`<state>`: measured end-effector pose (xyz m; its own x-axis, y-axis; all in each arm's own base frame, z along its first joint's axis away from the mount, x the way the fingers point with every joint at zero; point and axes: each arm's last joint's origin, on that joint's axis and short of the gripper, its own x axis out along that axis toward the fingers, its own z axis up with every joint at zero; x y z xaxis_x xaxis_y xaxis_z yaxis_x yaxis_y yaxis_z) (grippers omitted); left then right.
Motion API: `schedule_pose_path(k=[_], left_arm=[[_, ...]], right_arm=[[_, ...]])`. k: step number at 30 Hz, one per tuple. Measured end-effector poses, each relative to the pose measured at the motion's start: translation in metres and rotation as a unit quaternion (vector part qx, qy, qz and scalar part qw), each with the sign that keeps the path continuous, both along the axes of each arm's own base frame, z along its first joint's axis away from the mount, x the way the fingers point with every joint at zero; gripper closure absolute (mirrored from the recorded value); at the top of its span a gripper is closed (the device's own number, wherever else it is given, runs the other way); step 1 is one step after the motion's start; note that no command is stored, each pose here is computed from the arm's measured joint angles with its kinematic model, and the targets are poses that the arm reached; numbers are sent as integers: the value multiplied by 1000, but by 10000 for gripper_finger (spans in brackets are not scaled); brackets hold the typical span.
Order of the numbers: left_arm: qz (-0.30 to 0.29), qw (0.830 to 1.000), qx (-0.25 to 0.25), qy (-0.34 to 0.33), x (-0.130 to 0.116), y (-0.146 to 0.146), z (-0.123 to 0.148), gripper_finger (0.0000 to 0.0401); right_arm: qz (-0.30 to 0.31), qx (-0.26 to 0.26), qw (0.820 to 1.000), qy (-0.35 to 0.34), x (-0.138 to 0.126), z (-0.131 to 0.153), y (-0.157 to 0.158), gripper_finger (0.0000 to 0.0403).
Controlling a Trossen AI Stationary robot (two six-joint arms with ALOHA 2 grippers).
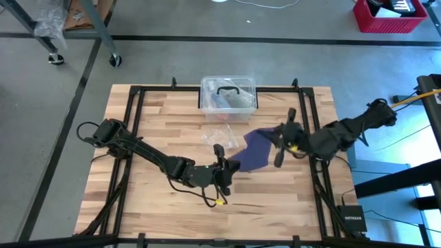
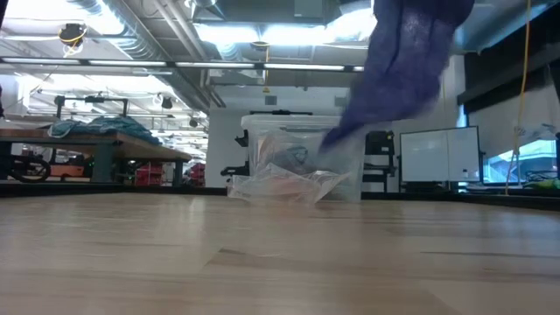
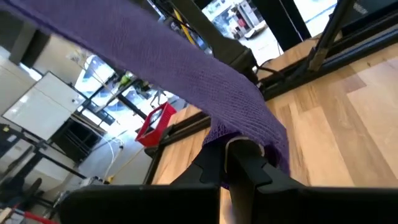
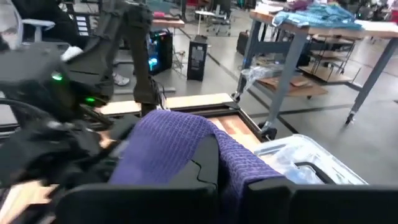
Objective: Roll bandage
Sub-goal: Roll the blue bandage
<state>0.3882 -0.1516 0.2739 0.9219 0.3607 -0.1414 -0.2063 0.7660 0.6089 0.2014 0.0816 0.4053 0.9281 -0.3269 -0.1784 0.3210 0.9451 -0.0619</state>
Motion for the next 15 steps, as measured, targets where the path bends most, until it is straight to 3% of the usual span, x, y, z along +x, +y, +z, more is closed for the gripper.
schedule_pose_path(k=[7,15], left_arm=[[-16,999,-25,-20,2,1,3,401],[16,990,-138,-36,5,13,-4,401]], right_arm=[[-22,7,998,51,18,-13,-25,387],[-33,64,985,157,37,-47,-49,250]])
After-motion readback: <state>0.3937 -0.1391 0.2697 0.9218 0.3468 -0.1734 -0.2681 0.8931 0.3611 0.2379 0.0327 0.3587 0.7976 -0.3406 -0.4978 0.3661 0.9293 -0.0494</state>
